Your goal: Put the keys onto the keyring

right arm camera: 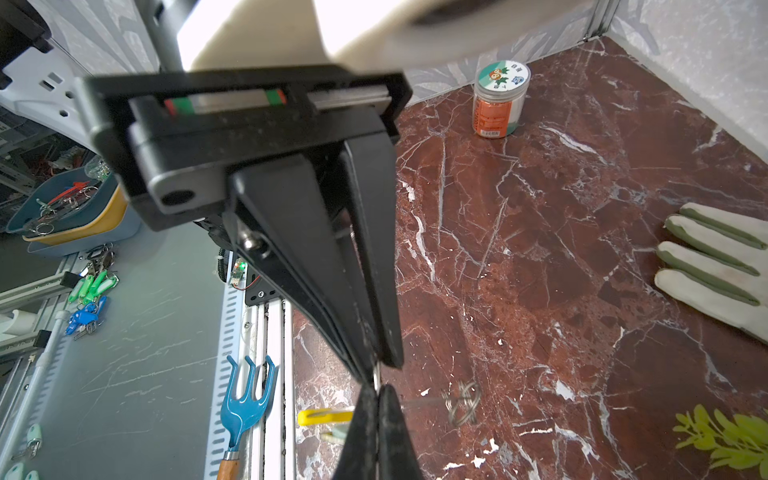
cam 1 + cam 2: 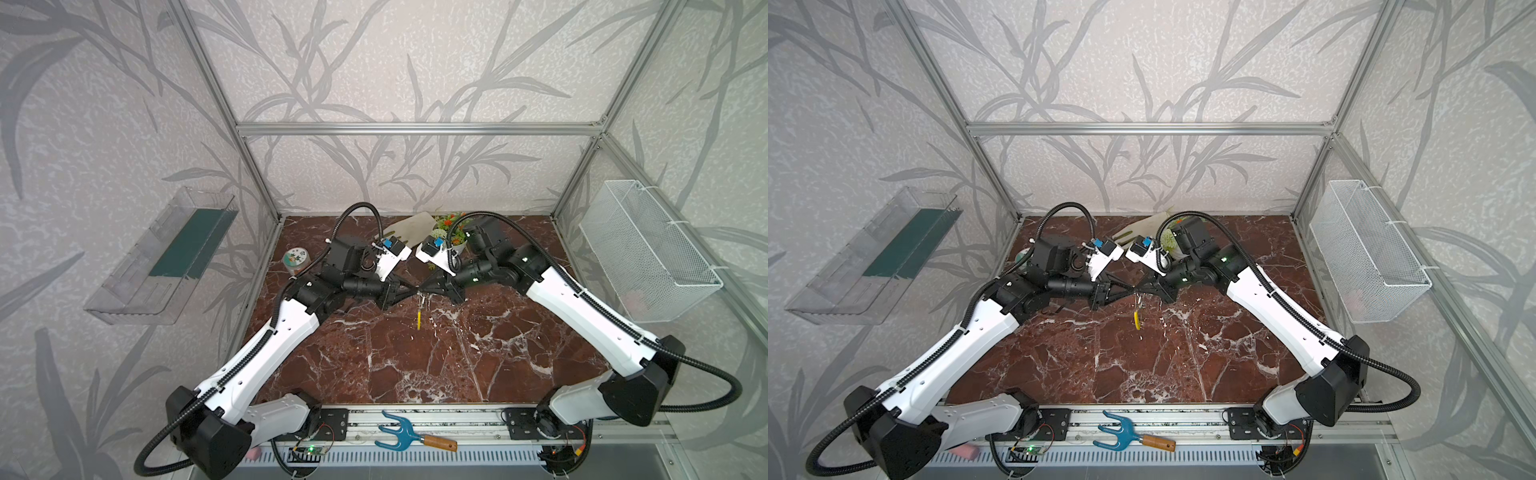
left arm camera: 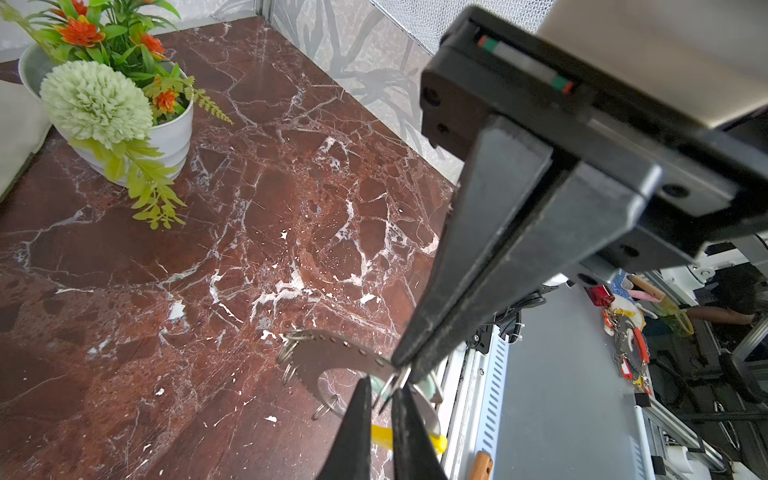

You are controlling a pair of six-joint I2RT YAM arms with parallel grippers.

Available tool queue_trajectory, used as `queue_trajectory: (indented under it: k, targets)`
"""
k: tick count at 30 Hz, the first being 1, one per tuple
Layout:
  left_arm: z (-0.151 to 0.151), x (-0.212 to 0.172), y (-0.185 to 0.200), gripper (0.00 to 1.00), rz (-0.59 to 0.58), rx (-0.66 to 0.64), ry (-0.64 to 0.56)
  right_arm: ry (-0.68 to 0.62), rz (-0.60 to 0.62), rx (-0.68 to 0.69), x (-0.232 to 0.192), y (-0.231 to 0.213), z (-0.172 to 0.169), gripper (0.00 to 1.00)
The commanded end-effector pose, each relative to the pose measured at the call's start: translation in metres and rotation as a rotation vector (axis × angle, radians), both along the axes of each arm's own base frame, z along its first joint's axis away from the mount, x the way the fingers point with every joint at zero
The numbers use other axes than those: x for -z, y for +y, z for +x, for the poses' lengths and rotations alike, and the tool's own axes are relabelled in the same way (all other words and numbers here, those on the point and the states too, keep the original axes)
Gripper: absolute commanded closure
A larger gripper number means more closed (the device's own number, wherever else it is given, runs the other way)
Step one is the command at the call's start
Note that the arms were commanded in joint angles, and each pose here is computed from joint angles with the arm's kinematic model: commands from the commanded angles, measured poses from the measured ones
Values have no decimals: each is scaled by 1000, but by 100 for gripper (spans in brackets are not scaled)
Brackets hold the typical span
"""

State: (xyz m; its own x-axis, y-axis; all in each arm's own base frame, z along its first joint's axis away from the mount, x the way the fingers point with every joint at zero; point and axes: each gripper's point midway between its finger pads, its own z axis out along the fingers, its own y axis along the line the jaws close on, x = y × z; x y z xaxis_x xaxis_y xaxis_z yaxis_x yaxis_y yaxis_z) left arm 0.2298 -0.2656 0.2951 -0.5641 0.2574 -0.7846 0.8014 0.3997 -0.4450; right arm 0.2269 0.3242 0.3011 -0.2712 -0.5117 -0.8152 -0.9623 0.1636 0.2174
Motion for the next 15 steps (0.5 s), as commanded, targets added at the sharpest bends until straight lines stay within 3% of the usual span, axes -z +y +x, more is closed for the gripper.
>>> queue_trajectory:
  k: [1, 4, 10, 12, 15]
  targets:
    - [-3, -24, -5, 92, -52, 37, -74, 12, 22, -46, -6, 7, -10, 100]
    - [-3, -25, -6, 100, -61, 37, -75, 13, 21, -44, -6, 7, -11, 100]
    - [-2, -25, -4, 100, -70, 19, -94, -8, 16, -1, -5, 4, -6, 100]
    - [0, -25, -4, 100, -77, 6, -104, -10, 21, 41, -6, 1, 0, 87]
    - [3, -27, -3, 100, -93, -13, -124, 3, 81, 102, -15, -7, 9, 80]
